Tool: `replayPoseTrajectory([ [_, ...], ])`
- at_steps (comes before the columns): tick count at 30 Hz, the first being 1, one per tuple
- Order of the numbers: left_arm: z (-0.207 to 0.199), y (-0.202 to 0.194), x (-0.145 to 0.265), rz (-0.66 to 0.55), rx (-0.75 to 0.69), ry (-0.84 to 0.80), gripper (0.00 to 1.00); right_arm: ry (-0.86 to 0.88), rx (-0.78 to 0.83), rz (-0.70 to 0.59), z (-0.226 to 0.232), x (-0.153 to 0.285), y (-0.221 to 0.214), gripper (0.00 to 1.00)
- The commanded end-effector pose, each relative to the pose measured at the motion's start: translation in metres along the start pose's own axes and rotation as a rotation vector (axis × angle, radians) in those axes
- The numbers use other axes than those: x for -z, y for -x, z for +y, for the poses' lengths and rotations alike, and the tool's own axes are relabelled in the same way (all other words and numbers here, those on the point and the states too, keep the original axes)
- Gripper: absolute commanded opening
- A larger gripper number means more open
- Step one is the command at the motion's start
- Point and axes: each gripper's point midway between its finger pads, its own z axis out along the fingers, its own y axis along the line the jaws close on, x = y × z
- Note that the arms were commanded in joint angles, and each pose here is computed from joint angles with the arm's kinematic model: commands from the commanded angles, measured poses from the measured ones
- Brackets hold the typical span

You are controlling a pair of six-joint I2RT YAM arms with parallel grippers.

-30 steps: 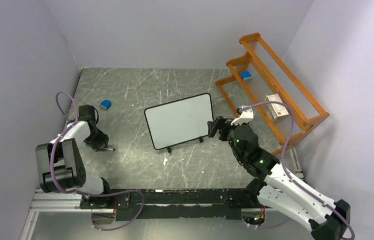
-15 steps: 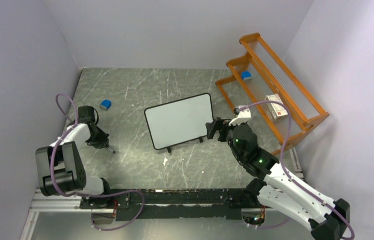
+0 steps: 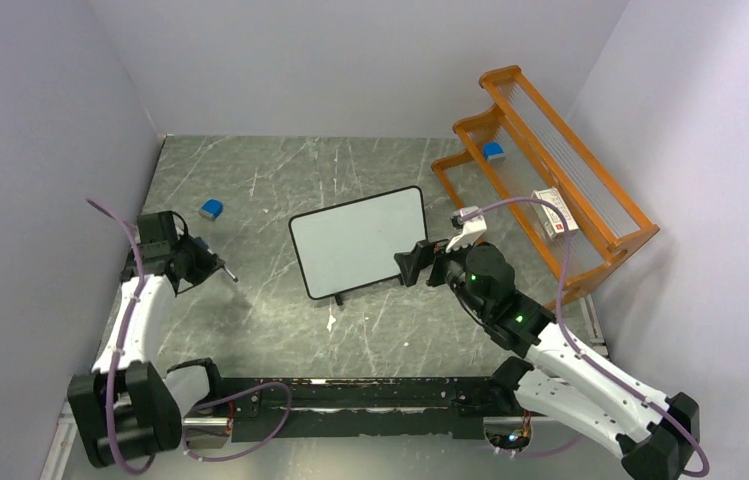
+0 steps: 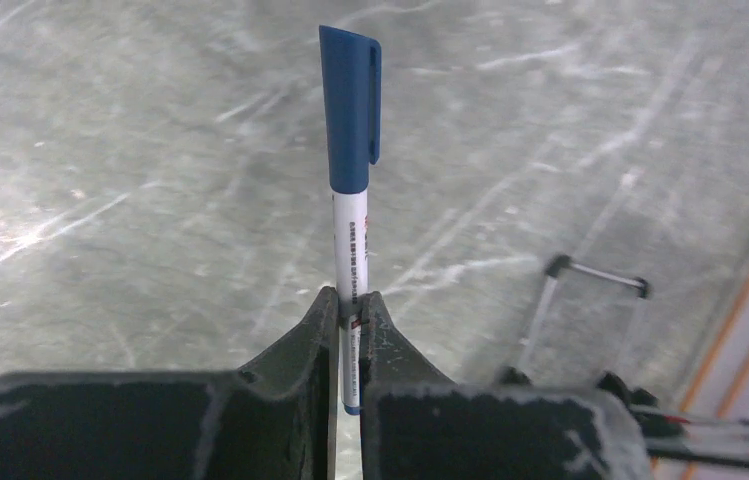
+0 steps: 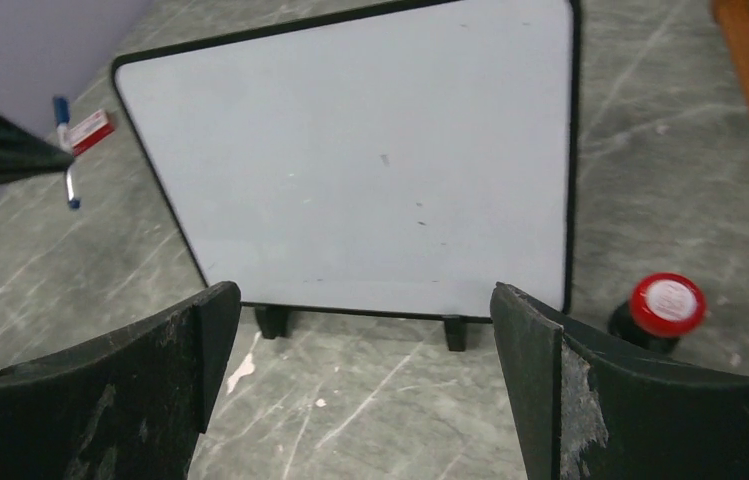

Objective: Write a sentence on the whiteboard
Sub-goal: Pick up the whiteboard marker at the center of the board, then open the pen cap.

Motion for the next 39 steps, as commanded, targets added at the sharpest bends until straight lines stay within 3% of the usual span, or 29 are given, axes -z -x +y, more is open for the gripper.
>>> replayPoseTrajectory([
  [1,-0.057,0.019,0.038,-0.068,0.023,-0.262,0.05,0.183,-0.002,-0.058,0.039,0.0,0.025,1.0],
  [21,-0.196,0.02,0.161,-0.092,0.053,-0.827,0.05,0.397,-0.081,-0.171,0.113,-0.019,0.055,1.0],
  [28,-0.23,-0.013,0.19,-0.081,0.096,-0.965,0.05,0.416,-0.087,-0.247,0.127,-0.026,0.074,0.98],
  [39,-0.265,-0.093,0.202,0.047,0.125,-1.108,0.05,0.498,-0.207,-0.371,0.138,-0.019,0.076,0.93],
])
